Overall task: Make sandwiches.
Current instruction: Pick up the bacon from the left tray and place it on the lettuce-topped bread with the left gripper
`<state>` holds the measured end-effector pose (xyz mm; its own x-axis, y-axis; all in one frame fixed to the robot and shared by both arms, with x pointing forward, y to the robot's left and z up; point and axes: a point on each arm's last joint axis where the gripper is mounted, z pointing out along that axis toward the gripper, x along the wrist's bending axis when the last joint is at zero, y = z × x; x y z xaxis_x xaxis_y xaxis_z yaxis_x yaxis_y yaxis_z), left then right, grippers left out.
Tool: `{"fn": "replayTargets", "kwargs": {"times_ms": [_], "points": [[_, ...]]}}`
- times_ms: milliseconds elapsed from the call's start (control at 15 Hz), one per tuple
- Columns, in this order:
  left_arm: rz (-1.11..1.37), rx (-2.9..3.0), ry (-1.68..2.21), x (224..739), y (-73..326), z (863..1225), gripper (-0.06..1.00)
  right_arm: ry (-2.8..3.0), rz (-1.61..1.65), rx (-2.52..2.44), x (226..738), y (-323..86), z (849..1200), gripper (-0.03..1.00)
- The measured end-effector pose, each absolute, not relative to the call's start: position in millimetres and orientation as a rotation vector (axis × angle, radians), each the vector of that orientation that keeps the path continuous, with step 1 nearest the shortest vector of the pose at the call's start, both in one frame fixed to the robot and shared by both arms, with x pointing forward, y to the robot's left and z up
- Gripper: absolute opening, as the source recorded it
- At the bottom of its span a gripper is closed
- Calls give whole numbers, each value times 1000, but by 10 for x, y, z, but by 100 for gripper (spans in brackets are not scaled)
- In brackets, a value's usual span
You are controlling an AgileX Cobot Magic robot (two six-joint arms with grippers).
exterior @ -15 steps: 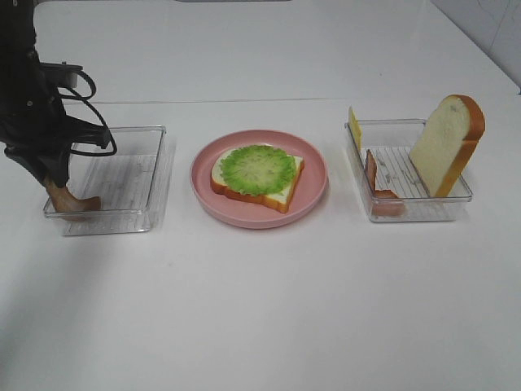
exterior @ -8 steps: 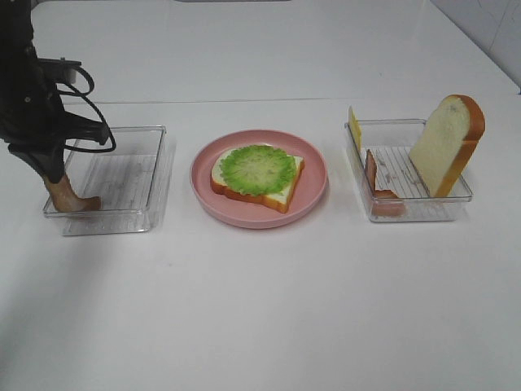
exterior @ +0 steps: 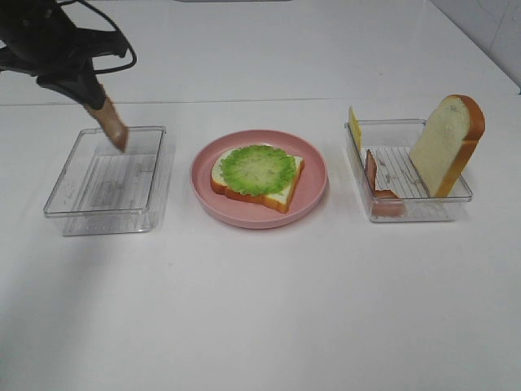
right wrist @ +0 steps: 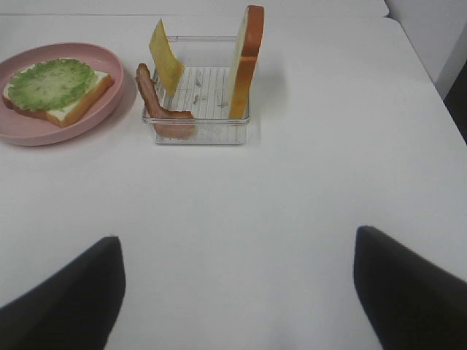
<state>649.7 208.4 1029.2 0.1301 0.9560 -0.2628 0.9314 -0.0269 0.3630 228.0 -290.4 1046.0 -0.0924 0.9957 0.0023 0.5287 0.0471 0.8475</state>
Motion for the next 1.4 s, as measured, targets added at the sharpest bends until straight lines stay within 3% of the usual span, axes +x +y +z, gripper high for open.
{"fn": "replayTargets", "kwargs": {"times_ms": [533,1200,1400], "points": [[-163,1532,1485,6680,1675,10540,0,1694,940,1546,2280,-2904,10460,81],[-482,1683,1422,6470,530,9622,0,1694,940,1546,2280,-2904,10460,81],[-480,1720,1419,6476,477,9421,0,1694,940,1546,2280,-2904,10460,81]]}}
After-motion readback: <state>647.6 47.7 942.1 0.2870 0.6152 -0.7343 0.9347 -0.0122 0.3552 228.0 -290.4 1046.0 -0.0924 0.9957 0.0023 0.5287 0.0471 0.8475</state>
